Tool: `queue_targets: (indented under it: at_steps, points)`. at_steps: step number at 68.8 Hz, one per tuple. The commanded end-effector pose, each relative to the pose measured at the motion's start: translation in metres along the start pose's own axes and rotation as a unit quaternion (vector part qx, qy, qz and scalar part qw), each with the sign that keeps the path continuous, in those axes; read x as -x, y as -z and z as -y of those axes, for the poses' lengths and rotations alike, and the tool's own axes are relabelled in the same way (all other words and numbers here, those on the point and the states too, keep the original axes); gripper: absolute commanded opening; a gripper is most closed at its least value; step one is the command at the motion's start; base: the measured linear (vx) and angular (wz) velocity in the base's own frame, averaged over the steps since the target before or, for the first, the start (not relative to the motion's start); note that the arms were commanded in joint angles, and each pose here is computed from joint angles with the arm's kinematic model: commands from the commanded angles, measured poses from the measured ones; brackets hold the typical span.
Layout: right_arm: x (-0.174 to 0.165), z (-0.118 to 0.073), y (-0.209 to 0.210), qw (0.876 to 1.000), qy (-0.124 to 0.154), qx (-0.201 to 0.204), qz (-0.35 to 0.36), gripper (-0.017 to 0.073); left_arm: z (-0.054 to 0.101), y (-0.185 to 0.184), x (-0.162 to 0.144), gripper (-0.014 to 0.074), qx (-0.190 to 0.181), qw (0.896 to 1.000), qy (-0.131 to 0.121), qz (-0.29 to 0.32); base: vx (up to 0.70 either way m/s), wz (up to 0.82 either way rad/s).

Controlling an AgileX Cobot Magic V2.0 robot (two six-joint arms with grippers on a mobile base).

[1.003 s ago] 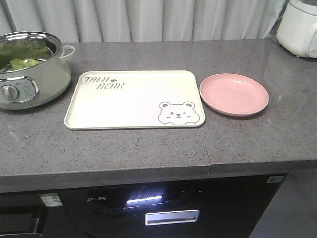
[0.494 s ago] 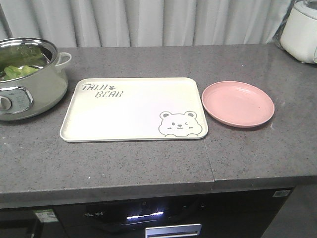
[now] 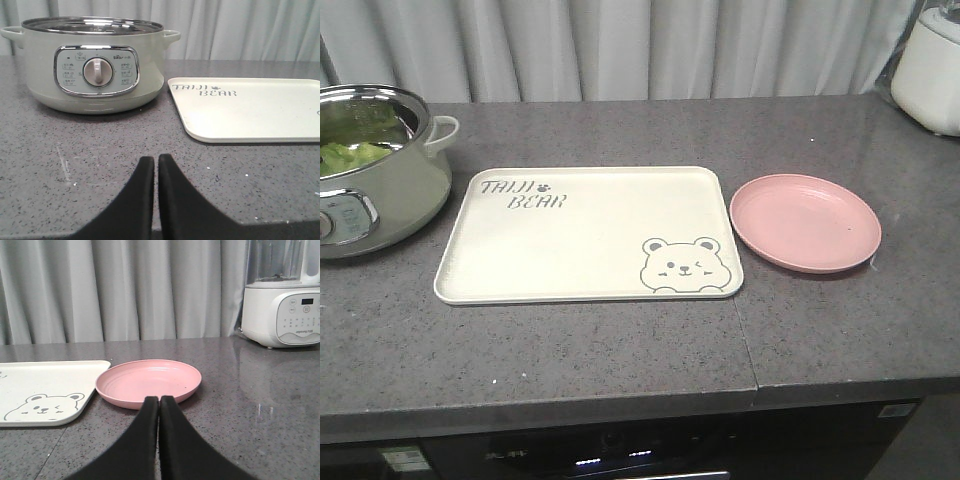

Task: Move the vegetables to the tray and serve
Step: 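Drive closer and align the base in front of the tray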

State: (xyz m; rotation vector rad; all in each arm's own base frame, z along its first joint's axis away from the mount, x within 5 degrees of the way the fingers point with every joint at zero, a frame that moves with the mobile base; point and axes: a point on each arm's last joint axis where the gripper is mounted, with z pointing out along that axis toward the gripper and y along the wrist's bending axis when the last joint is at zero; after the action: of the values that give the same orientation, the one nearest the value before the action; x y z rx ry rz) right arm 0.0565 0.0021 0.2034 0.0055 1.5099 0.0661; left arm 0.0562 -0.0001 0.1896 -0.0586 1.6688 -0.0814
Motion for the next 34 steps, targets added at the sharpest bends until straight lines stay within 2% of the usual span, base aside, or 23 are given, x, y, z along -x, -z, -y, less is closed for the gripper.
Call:
queue_targets:
  at_steps: [1, 34]
  points:
    - [0.0022, -0.0003, 0.0002, 0.999, 0.002, 0.001, 0.034, -0.0003, 0.0010, -0.0002, -0.0002, -0.0006, -0.009, 0.999, 0.004, 0.031, 0.04, -0.01]
    - [0.0022, -0.0003, 0.0002, 0.999, 0.002, 0.001, 0.034, -0.0003, 0.0010, -0.0002, -0.0002, -0.0006, -0.009, 0.999, 0.004, 0.031, 0.04, -0.01]
